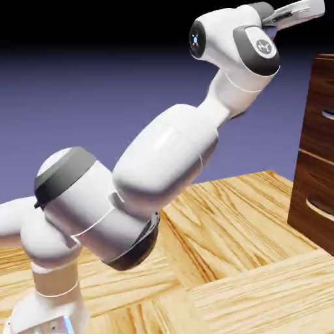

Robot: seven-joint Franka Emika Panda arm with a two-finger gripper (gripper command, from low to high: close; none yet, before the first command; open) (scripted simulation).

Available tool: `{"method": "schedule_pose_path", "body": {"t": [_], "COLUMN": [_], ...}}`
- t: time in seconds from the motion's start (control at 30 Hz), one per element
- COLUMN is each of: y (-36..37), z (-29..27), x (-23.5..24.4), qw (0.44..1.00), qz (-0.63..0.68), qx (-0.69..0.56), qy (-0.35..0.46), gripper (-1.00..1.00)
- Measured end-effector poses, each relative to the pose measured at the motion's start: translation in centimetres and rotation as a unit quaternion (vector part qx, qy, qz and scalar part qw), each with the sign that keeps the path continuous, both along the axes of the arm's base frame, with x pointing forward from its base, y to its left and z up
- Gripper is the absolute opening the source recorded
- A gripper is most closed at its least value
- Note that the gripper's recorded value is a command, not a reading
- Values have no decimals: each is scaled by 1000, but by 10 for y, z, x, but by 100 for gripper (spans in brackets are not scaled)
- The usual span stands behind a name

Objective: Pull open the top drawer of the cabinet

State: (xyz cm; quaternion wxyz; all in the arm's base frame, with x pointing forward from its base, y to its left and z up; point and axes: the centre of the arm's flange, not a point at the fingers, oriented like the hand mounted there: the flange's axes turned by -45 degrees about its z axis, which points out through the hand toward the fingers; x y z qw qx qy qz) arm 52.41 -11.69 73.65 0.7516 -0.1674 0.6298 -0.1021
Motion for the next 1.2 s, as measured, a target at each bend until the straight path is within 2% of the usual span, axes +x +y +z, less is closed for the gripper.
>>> {"method": "schedule_pose_path", "body": {"t": [0.33, 0.5, 0.63, 0.93, 0.97, 1.2], "y": [26, 60, 96, 100, 100, 100], "z": [-105, -172, -231, -237, -238, -238], "x": [115, 167, 201, 250, 255, 231], "qw": [959, 901, 834, 826, 826, 825], "qz": [-69, -88, -93, -93, -93, -93], "qx": [-276, -424, -543, -556, -556, -556], "qy": [10, 22, 28, 28, 28, 28], "gripper": [0, 0, 0, 0, -100, -100]}}
